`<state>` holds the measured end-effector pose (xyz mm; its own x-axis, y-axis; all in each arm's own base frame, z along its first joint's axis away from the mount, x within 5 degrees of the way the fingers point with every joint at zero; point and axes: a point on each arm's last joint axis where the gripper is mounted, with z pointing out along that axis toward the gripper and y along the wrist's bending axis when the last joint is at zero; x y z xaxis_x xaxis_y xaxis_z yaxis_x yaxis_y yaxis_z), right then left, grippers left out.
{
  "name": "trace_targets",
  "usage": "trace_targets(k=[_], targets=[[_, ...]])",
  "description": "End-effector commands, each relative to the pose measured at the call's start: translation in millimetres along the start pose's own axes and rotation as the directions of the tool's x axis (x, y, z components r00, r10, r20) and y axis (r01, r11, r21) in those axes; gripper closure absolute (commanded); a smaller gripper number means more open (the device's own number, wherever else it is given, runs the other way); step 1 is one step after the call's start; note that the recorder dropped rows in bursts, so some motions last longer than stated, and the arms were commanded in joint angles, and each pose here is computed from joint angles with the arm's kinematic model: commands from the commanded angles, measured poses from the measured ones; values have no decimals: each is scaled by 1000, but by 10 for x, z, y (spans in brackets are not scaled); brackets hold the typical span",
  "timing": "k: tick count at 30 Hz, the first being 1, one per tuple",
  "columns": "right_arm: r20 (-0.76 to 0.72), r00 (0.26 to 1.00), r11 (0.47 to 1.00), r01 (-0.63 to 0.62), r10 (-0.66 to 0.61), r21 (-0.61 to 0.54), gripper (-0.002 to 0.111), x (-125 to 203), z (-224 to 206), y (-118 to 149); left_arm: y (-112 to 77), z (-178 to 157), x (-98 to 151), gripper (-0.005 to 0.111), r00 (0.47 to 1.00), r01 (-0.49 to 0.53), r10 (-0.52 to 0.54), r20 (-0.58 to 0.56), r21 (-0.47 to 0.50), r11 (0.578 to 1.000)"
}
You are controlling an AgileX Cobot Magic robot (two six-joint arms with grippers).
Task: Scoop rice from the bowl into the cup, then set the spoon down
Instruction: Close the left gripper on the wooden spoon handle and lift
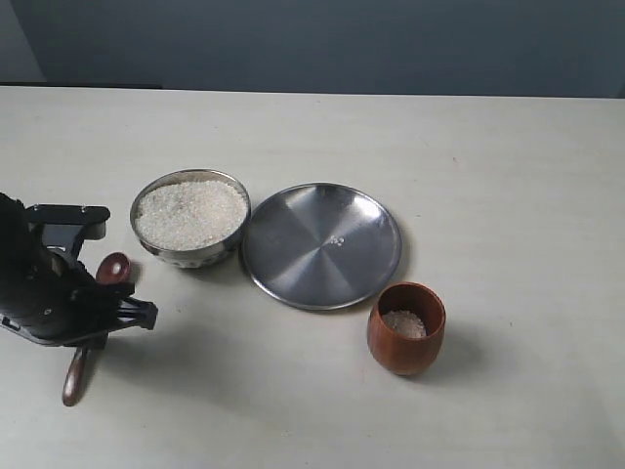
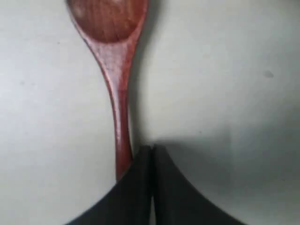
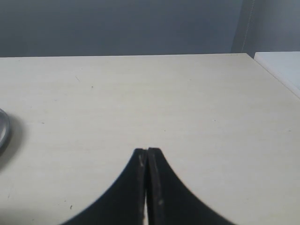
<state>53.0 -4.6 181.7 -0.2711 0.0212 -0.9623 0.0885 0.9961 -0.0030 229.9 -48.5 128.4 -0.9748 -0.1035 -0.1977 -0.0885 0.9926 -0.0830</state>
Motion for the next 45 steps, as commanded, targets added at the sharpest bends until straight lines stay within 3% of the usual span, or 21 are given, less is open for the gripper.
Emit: trace_targets(k=[1,8,11,14,21,25,33,45], targets=[[4,1000,1000,5,-5,5,108,9,1,-3,71,-51,37,106,997,-78,75,-31,-77,994],[4,1000,1000,5,-5,5,108,9,1,-3,178,-205,25,106,977,-211,207,-44,-192,958],[4,1000,1000,5,-5,5,108,9,1,-3,260,-362,12,106,952,-304,298,-65,-280,911],[4,1000,1000,5,-5,5,108,9,1,-3,256,-398,39,104,951,-309,300,-77,-267,913],[4,1000,1000,5,-5,5,108,9,1,-3,220,-390,95,66,959,-279,260,-115,-216,936],[4,1000,1000,5,-5,5,108,9,1,-3,223,-392,117,55,960,-271,246,-137,-213,939],[4,1000,1000,5,-5,5,108,9,1,-3,178,-346,110,56,970,-237,222,-100,-171,956],[4,1000,1000,5,-5,5,108,9,1,-3,208,-109,189,61,956,-268,239,-171,-171,948]])
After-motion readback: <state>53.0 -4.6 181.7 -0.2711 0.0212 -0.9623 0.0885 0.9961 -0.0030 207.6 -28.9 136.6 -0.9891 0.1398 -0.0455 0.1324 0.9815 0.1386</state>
